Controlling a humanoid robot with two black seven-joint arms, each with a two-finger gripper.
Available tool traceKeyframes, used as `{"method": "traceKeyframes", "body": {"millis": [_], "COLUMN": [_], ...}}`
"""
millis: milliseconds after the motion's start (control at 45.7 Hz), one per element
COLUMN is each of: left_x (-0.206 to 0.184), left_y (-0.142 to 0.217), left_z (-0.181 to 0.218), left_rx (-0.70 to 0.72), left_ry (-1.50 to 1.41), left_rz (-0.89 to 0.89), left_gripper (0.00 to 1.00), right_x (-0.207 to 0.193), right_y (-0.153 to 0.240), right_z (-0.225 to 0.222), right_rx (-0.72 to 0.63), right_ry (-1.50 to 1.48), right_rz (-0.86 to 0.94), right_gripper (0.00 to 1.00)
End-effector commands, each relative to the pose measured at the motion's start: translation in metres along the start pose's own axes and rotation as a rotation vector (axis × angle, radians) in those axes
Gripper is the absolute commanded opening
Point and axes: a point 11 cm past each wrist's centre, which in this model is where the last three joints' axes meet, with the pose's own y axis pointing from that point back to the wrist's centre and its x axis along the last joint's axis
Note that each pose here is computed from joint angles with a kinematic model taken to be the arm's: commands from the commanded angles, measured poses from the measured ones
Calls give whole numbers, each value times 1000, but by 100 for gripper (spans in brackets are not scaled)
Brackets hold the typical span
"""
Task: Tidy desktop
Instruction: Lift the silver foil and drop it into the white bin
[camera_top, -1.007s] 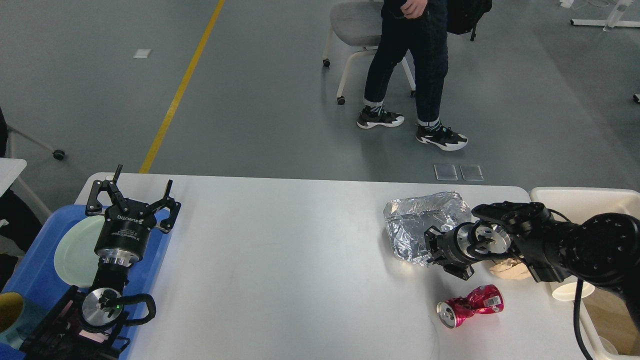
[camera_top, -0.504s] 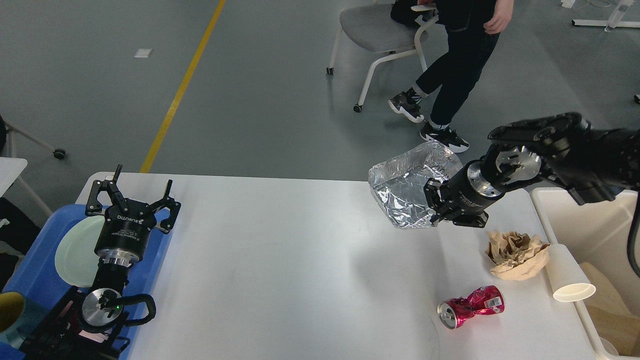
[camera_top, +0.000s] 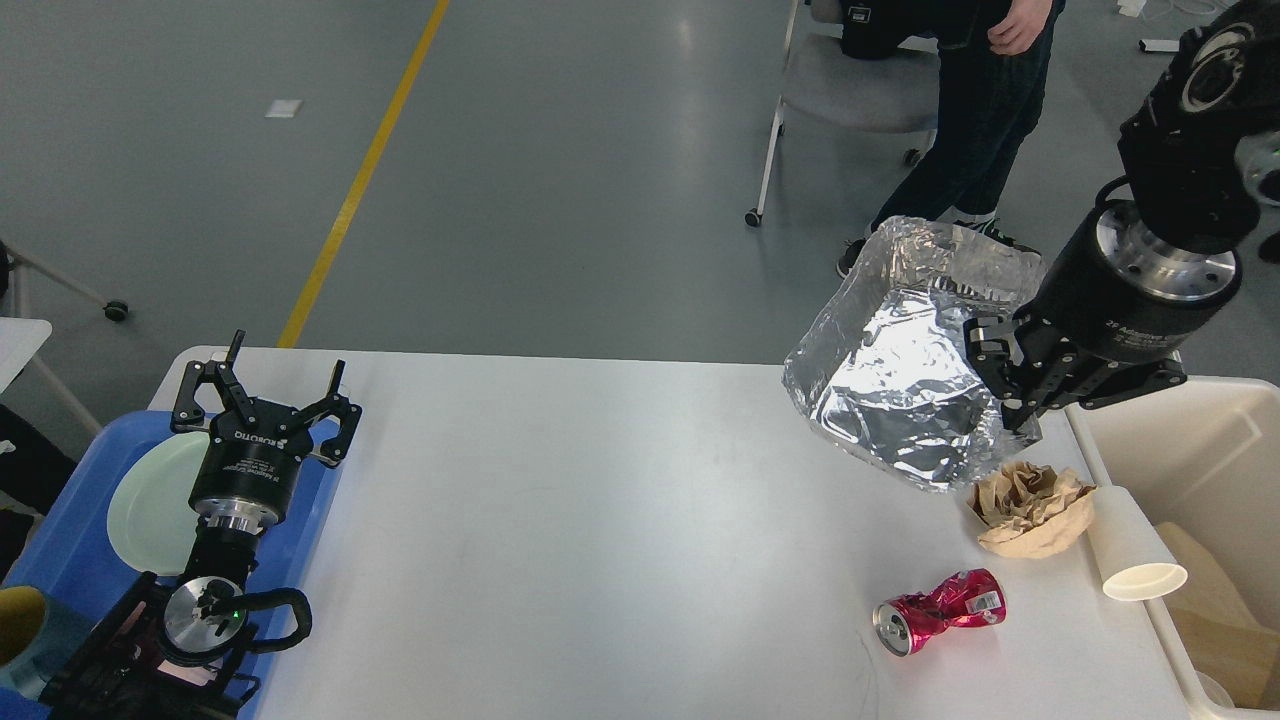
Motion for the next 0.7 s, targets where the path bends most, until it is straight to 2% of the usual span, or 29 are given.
{"method": "traceKeyframes", "body": {"millis": [0,219,350,460,569,679], "left_x": [0,-1,-1,-1,-1,-1], "left_y": [0,-1,-1,-1,-1,-1], "left_z": [0,0,0,0,0,0], "left_rx": [0,-1,-1,-1,-1,-1], "left_ry": [0,0,0,0,0,0], "left_rz": [0,-1,-1,-1,-1,-1], "left_gripper": [96,96,96,96,96,96], "right_x": [-3,16,27,38,38,28], "right_y": [0,-2,-26,-50,-79,-119], "right_z": [6,52,113,176,242,288], "right_rx": [3,-55,-15,-41,-113,-211], "right_ry": [-21,-175,-367,-511,-661,-766], "right_rz": [-2,99,120,148,189,249], "right_gripper": [0,0,0,0,0,0]}}
